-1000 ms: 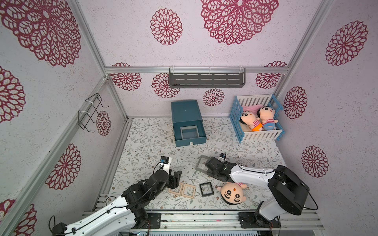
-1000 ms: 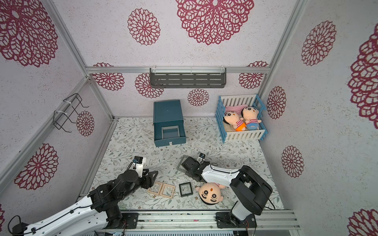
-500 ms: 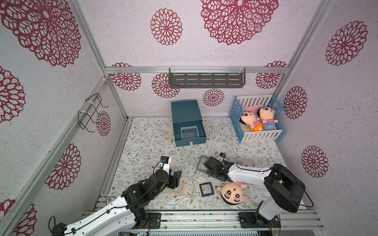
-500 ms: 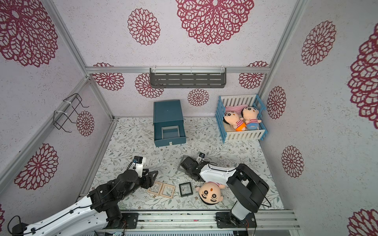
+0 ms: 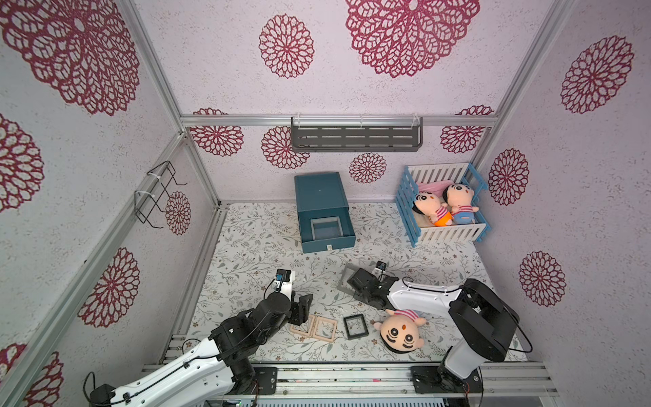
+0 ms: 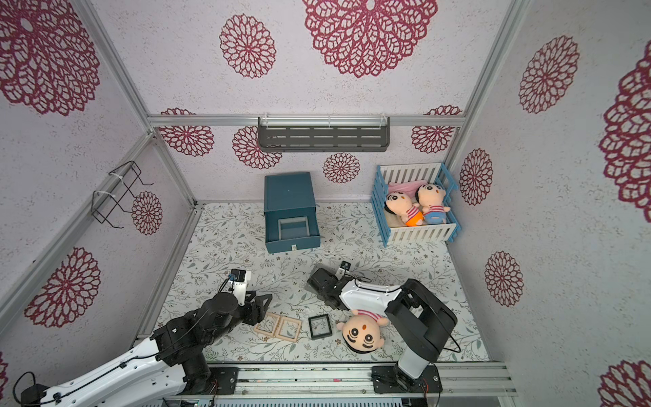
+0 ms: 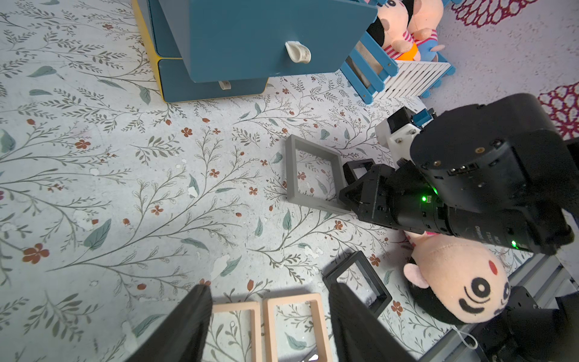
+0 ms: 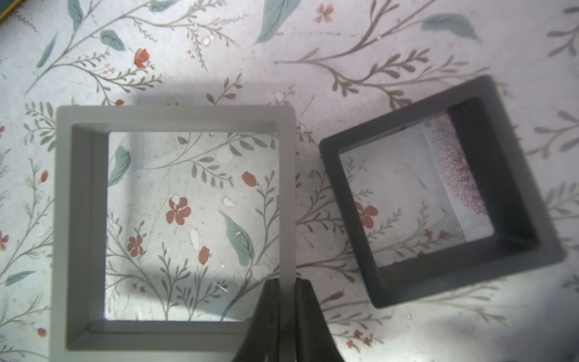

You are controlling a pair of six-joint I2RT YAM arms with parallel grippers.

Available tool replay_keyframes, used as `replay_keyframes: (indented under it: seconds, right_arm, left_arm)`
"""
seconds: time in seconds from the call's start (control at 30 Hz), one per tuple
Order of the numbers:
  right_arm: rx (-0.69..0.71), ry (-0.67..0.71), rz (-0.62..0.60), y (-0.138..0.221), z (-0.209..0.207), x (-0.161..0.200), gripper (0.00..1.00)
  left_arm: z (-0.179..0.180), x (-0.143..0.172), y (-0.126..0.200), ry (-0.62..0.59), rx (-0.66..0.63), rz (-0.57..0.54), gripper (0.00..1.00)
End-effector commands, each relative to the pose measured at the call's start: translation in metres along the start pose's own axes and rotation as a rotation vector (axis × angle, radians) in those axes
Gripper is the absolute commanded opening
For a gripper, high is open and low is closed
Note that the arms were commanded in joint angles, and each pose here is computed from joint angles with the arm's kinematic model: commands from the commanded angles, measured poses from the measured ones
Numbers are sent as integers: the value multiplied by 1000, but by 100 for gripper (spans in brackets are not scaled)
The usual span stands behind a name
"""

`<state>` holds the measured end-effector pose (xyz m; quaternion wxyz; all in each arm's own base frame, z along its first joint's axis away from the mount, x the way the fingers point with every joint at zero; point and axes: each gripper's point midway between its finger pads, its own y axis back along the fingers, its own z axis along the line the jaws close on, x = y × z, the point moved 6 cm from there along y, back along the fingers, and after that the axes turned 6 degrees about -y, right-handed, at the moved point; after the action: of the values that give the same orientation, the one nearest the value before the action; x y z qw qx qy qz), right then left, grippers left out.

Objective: Place the brooch boxes into the drawer by color
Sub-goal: Pick up the brooch box from the center of the board.

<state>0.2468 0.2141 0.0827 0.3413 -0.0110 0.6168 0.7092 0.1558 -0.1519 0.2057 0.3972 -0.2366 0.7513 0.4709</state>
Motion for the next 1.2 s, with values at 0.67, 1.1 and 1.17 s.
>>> replay_keyframes:
  seconds: [0.67, 1.1, 1.17]
  right_arm:
    - [92, 230, -112, 64, -14, -48, 0]
    - [148, 199, -151, 105, -38, -104, 0]
    - [149, 190, -157, 111, -43, -113, 0]
  left_arm:
    - [-17, -31, 8, -23, 45, -52, 67]
    - [-34, -64, 9, -76, 71, -86, 66]
    - [-37, -71, 10, -78, 78, -91, 67]
